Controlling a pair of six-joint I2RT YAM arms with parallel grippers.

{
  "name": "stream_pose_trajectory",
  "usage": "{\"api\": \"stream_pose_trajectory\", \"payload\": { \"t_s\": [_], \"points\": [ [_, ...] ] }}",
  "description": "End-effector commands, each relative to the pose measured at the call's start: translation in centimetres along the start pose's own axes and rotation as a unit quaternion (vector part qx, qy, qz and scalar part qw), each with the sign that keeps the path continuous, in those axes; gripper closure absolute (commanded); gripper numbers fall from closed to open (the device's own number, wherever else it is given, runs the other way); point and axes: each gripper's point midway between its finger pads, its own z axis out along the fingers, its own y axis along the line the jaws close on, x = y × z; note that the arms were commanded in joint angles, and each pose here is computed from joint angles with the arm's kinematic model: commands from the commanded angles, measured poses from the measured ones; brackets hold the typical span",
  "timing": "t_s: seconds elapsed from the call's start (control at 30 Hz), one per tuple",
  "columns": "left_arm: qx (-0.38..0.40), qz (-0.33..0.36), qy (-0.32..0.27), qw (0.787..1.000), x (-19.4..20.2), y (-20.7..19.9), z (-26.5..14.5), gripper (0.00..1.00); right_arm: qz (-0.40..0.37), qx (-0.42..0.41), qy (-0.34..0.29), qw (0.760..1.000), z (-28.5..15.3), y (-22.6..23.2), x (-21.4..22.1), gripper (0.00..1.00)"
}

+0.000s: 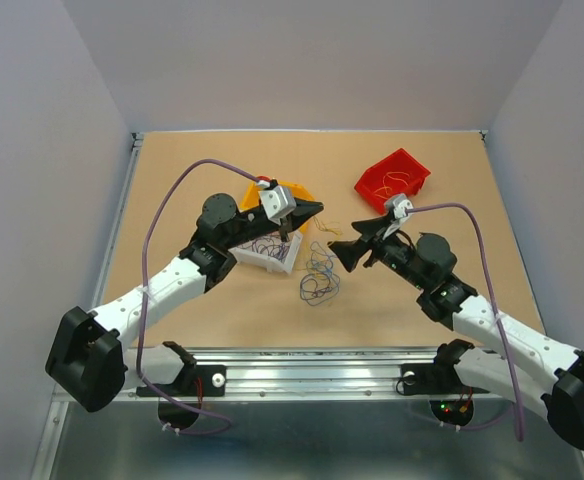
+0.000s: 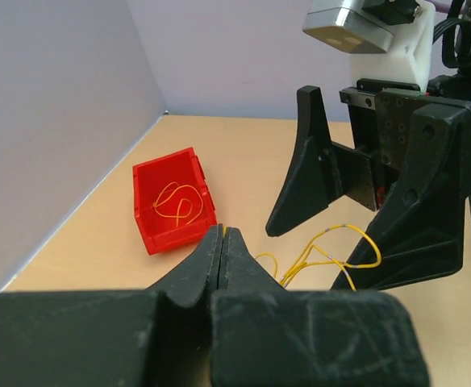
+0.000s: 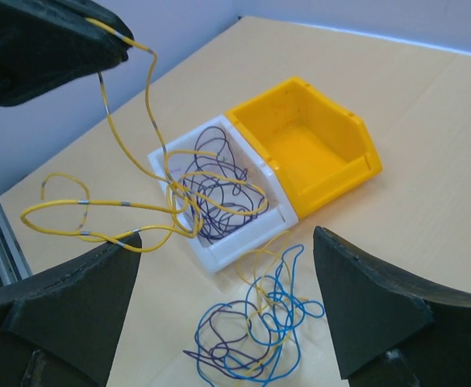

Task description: Untangle the cables

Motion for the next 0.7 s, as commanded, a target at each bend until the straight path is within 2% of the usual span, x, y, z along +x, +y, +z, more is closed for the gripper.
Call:
{"api": "stream_pose_trajectory", "payload": {
  "t_s": [0.0,0.23,0.33,0.5,0.63,0.67],
  "points": [
    [0.018,0.027,-0.052,0.998,-3.6,-0.6,0.2,1.00,-0.001,-0.029,-0.073,0.997,0.4,1.4,-3.5,0.08],
    [0.073,0.013,-0.041,0.996,-2.8,-2.5,0.8,1.00,-0.009,-0.046,-0.077,0.996,0.7,1.9,-3.2,0.12],
    [0.094,0.004,-0.034,0.995,-2.5,-3.0,1.0,1.00,-0.014,-0.066,-0.074,0.995,0.7,2.5,-3.1,0.20],
    [0.118,-0.007,-0.032,0.993,-2.6,-3.7,1.1,1.00,-0.022,-0.096,-0.066,0.993,0.7,3.5,-2.8,0.49],
    [0.122,-0.010,-0.032,0.992,-2.7,-3.9,1.1,1.00,-0.025,-0.116,-0.059,0.991,0.8,4.1,-2.6,0.51],
    [0.124,-0.014,-0.031,0.992,-2.6,-3.9,1.1,1.00,-0.025,-0.121,-0.056,0.991,0.9,4.3,-2.5,0.56]
  ]
}}
